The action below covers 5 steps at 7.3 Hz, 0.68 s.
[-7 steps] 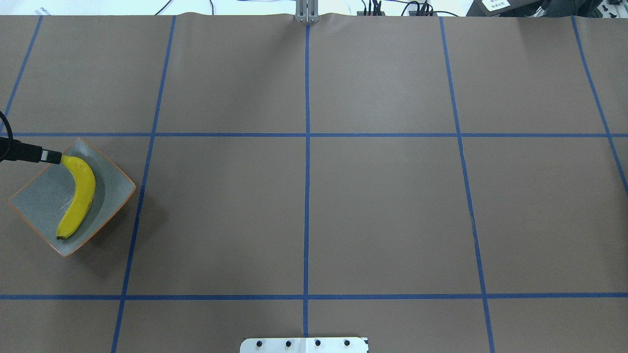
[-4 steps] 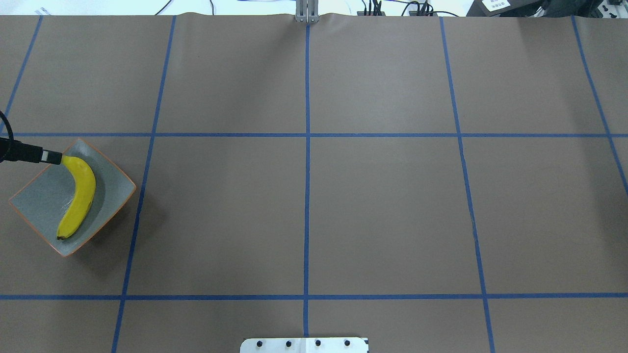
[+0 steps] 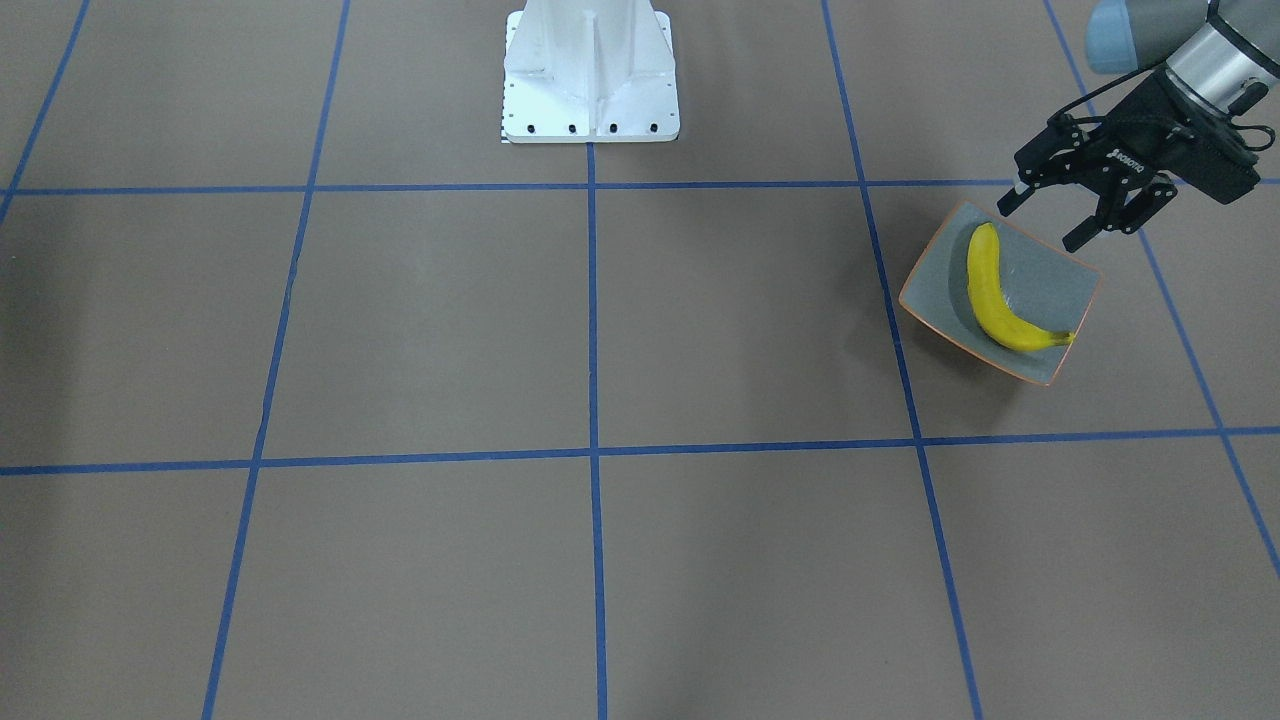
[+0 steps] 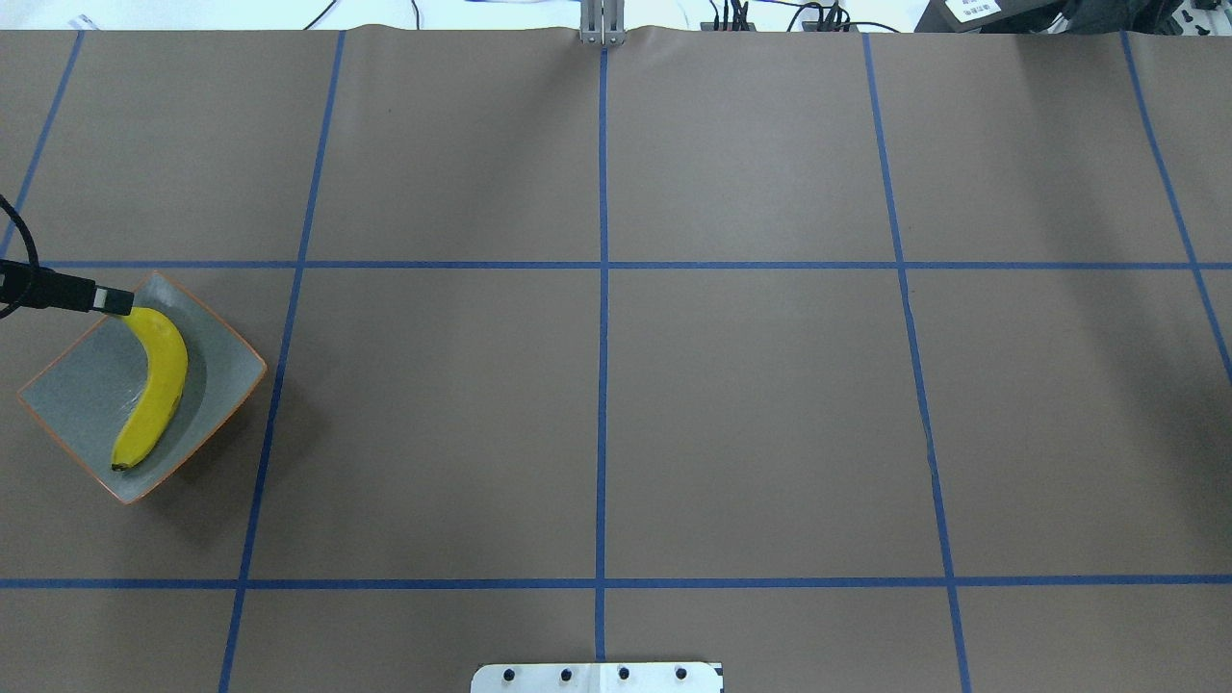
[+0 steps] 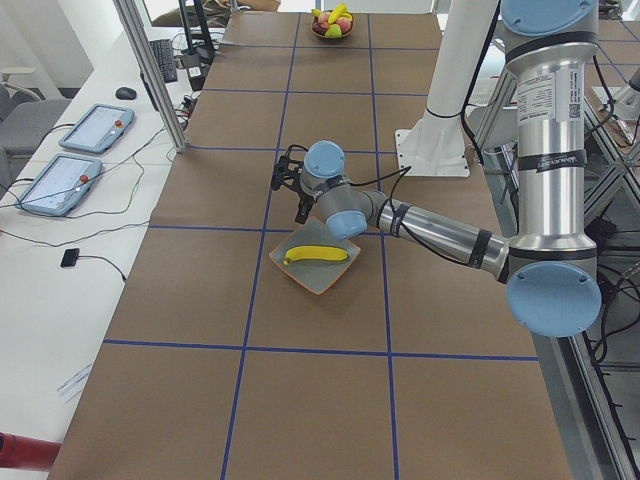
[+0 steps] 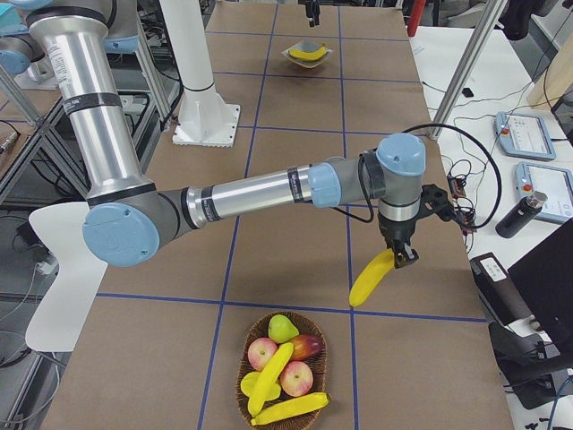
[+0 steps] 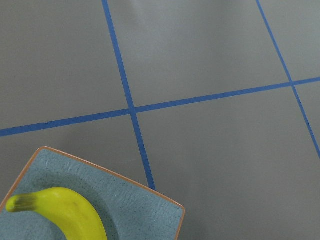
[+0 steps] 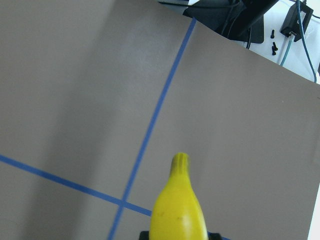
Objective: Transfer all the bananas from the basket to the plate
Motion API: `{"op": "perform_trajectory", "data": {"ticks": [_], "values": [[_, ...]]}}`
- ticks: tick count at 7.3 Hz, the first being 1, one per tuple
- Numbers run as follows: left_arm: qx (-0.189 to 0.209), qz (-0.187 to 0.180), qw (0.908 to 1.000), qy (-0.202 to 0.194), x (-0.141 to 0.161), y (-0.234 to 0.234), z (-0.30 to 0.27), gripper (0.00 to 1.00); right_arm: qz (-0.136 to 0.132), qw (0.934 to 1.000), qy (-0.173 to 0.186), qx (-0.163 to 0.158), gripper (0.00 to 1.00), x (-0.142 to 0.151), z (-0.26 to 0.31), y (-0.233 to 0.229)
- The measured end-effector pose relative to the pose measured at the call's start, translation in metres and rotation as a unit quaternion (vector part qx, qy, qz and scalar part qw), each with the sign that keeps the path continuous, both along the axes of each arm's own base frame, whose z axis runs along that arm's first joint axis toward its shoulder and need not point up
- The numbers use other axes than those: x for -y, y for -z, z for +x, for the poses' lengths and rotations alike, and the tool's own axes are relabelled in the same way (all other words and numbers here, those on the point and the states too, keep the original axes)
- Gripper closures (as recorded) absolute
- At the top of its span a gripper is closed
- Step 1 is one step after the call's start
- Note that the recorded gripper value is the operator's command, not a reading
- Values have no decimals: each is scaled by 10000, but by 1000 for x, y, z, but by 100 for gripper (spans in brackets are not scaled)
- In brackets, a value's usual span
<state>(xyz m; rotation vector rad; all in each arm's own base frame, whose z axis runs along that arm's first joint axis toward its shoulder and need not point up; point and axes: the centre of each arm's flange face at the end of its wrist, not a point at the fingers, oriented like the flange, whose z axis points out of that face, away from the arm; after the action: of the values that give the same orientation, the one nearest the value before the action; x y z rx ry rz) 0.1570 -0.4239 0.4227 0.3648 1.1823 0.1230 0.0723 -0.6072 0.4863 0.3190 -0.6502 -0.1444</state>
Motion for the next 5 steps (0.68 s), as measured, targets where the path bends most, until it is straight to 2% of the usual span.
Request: {"op": "perform_trajectory", "data": {"ticks": [2, 3, 5], "values": [[-114, 134, 9998, -16, 9, 19, 8, 0, -442, 9946, -701, 621, 100, -15, -87, 79], [-278, 143, 9995, -52, 16, 42, 21, 0, -657, 9883, -982, 968, 100, -25, -129, 115], [-799, -20, 9965, -230, 26, 111, 75, 0, -983, 9683, -1451, 1783, 100, -40, -202, 174]]}}
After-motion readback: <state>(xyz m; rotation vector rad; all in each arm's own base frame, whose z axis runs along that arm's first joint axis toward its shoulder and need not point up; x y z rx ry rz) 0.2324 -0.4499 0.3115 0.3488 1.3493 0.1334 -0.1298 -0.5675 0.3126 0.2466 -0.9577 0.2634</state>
